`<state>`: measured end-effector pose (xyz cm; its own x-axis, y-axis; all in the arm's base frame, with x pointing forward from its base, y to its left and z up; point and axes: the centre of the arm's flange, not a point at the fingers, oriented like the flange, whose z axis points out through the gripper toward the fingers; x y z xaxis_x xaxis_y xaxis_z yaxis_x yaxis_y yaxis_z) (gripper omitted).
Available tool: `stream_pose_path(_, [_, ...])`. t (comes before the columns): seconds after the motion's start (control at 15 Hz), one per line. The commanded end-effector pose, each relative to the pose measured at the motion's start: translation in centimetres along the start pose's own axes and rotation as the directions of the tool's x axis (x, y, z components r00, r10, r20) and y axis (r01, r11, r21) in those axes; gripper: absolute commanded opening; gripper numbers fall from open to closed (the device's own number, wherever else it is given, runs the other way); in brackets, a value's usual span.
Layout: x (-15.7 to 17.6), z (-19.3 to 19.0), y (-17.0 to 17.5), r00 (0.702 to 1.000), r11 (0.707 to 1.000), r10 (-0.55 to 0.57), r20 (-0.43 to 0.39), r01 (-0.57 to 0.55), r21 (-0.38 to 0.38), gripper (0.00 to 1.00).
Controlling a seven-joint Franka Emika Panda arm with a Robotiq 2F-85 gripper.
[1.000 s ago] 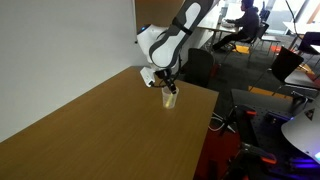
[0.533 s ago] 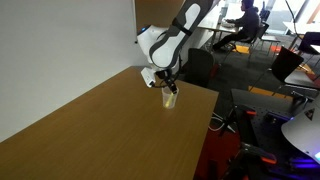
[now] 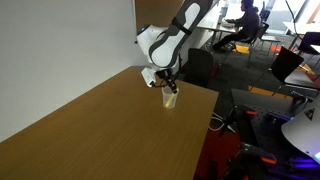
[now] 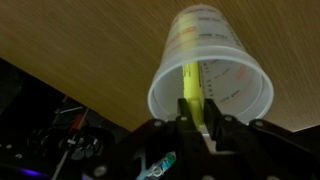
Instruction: Take the yellow marker out of the clear cup
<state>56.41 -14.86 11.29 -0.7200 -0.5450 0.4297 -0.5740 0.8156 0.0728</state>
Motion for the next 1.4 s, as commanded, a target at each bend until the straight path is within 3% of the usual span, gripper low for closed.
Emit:
stream_pose_path(0.0, [-0.1, -0.7, -0.4, 1.000, 1.000, 0.016, -0.023, -0.016, -0.021, 0.09])
stream_pose_path(0.07, [-0.1, -0.7, -0.5, 1.000, 1.000, 0.016, -0.025, -0.016, -0.023, 0.13])
stream_pose_path(0.2, [0.0, -0.7, -0.5, 0.999, 1.000, 0.017, -0.030, -0.018, -0.025, 0.05])
stream_pose_path(0.67, [2.1, -3.5, 1.0, 0.998, 1.000, 0.030, -0.050, -0.030, -0.001, 0.05])
stream_pose_path(1.33, [7.3, -13.3, 5.6, 0.996, 0.991, 0.059, -0.072, -0.050, 0.121, 0.05])
